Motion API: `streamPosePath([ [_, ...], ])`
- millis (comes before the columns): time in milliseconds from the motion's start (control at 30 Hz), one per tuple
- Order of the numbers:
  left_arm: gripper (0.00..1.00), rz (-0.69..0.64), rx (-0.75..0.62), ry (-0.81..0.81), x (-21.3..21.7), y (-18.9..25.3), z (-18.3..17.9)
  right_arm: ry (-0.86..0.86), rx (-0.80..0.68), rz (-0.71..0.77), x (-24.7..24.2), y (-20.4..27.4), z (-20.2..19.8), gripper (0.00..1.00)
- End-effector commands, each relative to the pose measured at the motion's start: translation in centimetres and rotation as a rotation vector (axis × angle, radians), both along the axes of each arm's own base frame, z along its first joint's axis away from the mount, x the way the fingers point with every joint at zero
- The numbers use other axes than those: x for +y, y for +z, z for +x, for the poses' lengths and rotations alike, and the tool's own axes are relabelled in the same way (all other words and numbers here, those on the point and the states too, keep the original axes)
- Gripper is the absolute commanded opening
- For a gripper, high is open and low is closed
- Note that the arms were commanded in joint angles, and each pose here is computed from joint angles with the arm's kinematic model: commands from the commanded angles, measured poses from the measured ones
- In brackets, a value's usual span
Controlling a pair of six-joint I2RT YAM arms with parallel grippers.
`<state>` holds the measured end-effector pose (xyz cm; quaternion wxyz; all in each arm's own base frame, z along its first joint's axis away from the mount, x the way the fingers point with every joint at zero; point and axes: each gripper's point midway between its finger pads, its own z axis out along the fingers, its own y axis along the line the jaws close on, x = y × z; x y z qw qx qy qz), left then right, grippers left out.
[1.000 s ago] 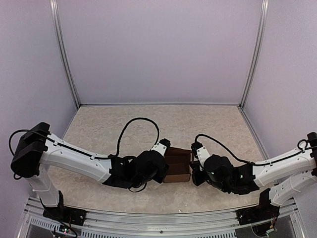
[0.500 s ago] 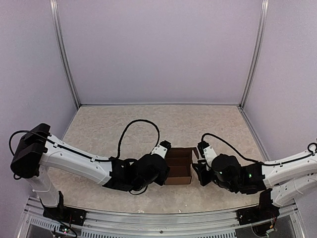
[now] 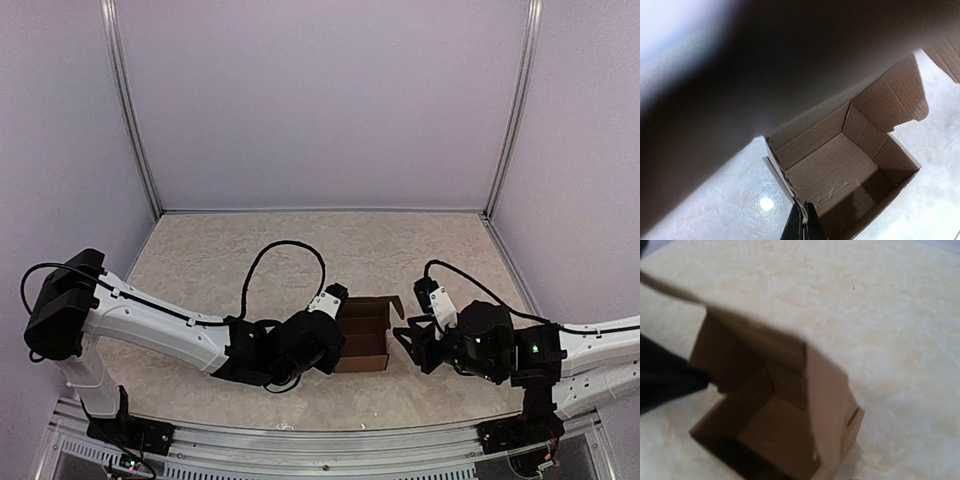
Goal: Fold the paper box
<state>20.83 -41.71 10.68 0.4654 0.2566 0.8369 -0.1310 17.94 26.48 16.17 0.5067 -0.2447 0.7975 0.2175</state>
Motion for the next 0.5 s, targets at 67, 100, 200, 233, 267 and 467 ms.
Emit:
streamPosePath([
  [67, 0.0, 0.2, 0.109, -0.045, 2.2, -5.9, -1.7, -0.005, 0.141, -0.035, -1.8, -5.4, -1.8, 0.38],
  [100, 0.0, 0.199, 0.111, -0.043, 2.2, -6.0, -1.6, -0.009, 0.157, -0.001, -1.7, -5.6, -1.9, 0.38],
  [200, 0.0, 0.198, 0.115, -0.037, 2.4, -6.2, -1.3, -0.017, 0.208, 0.044, -1.5, -6.8, -2.2, 0.37],
  [233, 0.0, 0.195, 0.116, -0.037, 2.4, -6.2, -1.1, -0.026, 0.223, 0.054, -1.5, -7.3, -2.2, 0.37],
  [267, 0.0, 0.194, 0.118, -0.037, 2.4, -6.2, -1.0, -0.036, 0.236, 0.067, -1.4, -7.7, -2.2, 0.37],
  [467, 0.0, 0.181, 0.13, -0.032, 2.5, -6.4, -0.1, -0.103, 0.273, 0.112, -0.5, -9.4, -1.4, 0.31],
])
